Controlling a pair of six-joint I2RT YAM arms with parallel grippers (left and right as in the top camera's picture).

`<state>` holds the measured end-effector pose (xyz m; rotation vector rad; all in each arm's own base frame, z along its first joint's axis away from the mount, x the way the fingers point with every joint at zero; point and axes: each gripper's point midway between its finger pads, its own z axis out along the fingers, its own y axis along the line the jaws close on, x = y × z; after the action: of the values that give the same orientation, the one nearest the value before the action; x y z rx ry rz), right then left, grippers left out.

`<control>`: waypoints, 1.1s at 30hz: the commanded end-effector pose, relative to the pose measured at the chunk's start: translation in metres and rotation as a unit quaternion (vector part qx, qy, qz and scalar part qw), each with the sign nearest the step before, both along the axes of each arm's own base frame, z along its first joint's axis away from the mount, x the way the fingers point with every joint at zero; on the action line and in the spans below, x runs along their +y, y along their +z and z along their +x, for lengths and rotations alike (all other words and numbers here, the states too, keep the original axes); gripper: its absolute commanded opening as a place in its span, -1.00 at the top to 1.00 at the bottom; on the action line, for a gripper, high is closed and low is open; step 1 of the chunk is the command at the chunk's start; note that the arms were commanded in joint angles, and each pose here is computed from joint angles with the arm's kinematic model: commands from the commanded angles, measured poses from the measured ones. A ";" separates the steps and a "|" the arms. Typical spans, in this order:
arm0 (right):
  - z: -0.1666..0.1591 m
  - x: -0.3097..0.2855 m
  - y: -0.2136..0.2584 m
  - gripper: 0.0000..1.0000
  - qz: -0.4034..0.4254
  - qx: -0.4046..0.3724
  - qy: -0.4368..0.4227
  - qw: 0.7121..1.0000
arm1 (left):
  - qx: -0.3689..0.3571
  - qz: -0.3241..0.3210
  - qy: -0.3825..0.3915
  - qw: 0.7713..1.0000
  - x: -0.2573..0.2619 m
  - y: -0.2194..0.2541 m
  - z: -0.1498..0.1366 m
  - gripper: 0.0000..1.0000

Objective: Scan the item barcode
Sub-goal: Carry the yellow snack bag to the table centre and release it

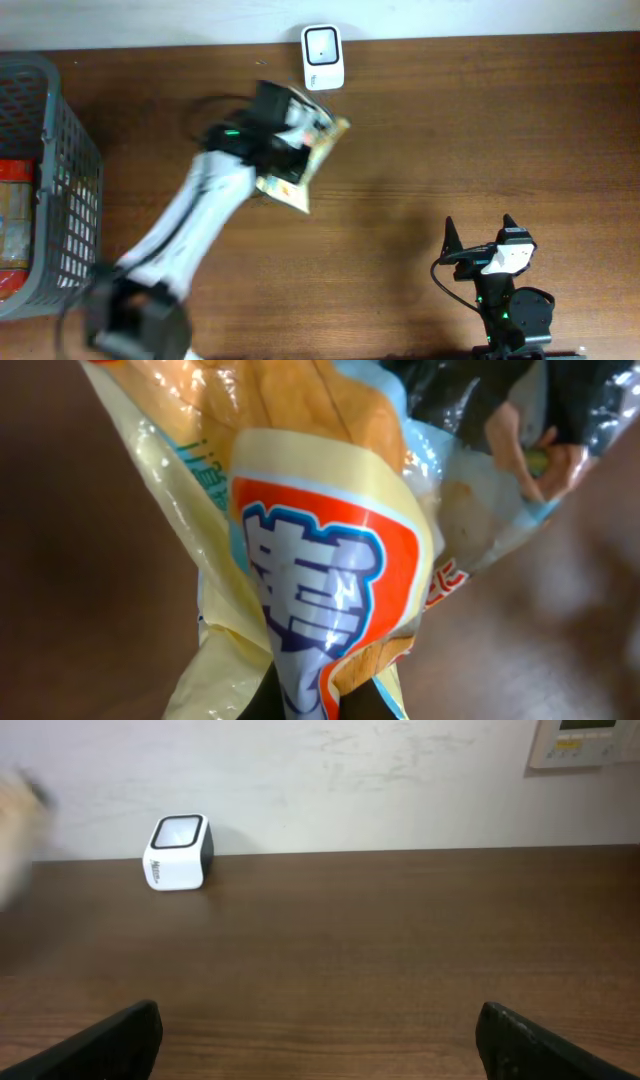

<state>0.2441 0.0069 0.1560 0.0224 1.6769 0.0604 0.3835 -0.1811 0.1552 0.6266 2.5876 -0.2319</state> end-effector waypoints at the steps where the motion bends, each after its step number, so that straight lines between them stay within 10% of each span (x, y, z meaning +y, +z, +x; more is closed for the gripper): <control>1: -0.001 -0.003 -0.002 -0.97 0.002 0.007 -0.008 1.000 | 0.085 0.021 -0.072 0.994 -0.050 -0.069 -0.026 1.00; 4: -0.001 -0.003 -0.002 -0.97 0.002 0.007 -0.008 1.000 | 0.142 0.026 -0.179 0.973 -0.090 -0.112 -0.065 0.93; 6: -0.001 -0.003 -0.002 -0.97 0.002 0.007 -0.008 1.000 | 0.129 0.037 -0.187 0.973 -0.094 -0.109 -0.062 -0.99; 12: -0.001 -0.003 -0.002 -0.97 0.002 0.007 -0.008 1.000 | -0.069 0.029 -0.014 0.997 0.002 0.121 0.030 -0.98; 16: -0.001 -0.003 -0.002 -0.97 0.002 0.007 -0.008 1.000 | -0.161 0.055 0.350 0.921 0.226 0.231 -0.003 -0.98; 23: -0.001 -0.003 -0.002 -0.97 0.002 0.007 -0.008 1.000 | -0.086 0.074 0.617 0.779 0.437 0.162 -0.074 -0.98; 26: -0.001 -0.003 -0.002 -0.97 0.002 0.007 -0.008 1.000 | -0.066 0.064 0.553 0.828 0.455 0.098 -0.062 -0.99; 33: -0.001 -0.003 -0.002 -0.97 0.002 0.007 -0.008 1.000 | -0.049 0.020 0.543 0.838 0.466 0.009 -0.071 -0.99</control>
<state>0.2440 0.0069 0.1563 0.0208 1.6765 0.0589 0.3081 0.2884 0.1625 -0.8837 2.4269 0.2593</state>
